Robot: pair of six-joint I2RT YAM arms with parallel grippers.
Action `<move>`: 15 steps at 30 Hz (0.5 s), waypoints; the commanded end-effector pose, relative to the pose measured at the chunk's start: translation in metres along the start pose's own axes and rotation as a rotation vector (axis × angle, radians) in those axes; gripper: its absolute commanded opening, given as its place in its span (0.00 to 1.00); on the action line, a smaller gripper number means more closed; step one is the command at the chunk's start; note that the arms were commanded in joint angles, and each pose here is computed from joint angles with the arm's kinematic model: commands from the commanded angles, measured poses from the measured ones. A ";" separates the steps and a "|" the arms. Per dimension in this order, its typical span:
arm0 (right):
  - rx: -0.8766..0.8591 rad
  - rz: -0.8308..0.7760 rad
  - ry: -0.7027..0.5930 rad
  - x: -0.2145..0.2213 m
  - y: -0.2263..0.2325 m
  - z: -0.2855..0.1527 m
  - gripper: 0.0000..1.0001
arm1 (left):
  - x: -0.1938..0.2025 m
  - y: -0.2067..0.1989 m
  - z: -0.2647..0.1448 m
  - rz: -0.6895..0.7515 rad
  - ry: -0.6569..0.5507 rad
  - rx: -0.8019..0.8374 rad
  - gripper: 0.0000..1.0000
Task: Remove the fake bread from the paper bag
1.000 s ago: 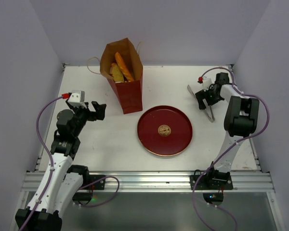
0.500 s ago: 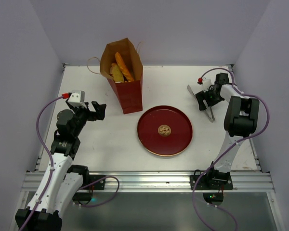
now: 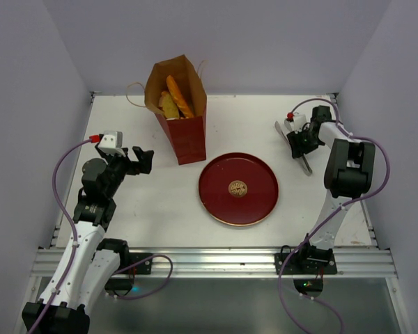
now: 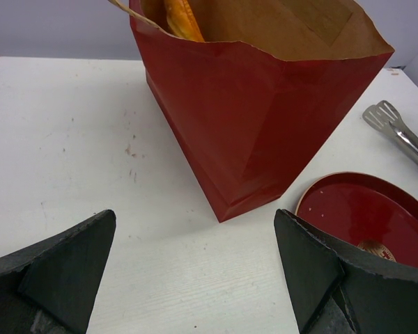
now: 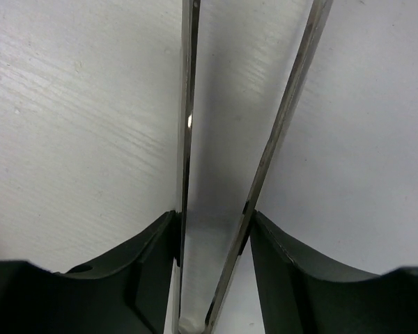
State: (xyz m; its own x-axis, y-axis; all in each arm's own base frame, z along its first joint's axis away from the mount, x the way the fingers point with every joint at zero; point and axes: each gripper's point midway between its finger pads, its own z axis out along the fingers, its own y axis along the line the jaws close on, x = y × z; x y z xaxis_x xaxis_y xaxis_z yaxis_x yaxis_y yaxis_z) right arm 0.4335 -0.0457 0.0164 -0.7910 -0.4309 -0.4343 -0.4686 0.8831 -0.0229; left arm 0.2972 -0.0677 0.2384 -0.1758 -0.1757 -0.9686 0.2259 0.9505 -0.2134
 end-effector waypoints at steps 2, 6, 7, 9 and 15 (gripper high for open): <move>0.018 0.013 0.027 0.008 0.002 -0.008 0.45 | -0.012 -0.005 -0.001 0.023 -0.039 0.022 1.00; 0.024 0.014 0.035 0.011 0.002 -0.008 0.30 | -0.011 -0.005 -0.001 0.021 -0.038 0.022 1.00; 0.027 0.016 0.033 0.011 0.002 -0.008 0.25 | -0.012 -0.005 -0.001 0.023 -0.039 0.022 1.00; 0.026 0.018 0.035 0.012 0.003 -0.009 0.22 | -0.012 -0.005 -0.001 0.023 -0.041 0.022 1.00; 0.028 0.054 0.025 0.013 0.005 -0.012 0.06 | -0.013 -0.006 -0.001 0.022 -0.044 0.023 1.00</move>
State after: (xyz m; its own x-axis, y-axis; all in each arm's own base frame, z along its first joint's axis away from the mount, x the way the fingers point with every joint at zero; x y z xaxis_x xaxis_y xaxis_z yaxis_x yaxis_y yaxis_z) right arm 0.4283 -0.0476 0.0163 -0.8044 -0.4127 -0.4274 -0.4438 0.8956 -0.0294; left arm 0.2968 -0.0681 0.2392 -0.1736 -0.1759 -0.9690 0.2286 0.9498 -0.2134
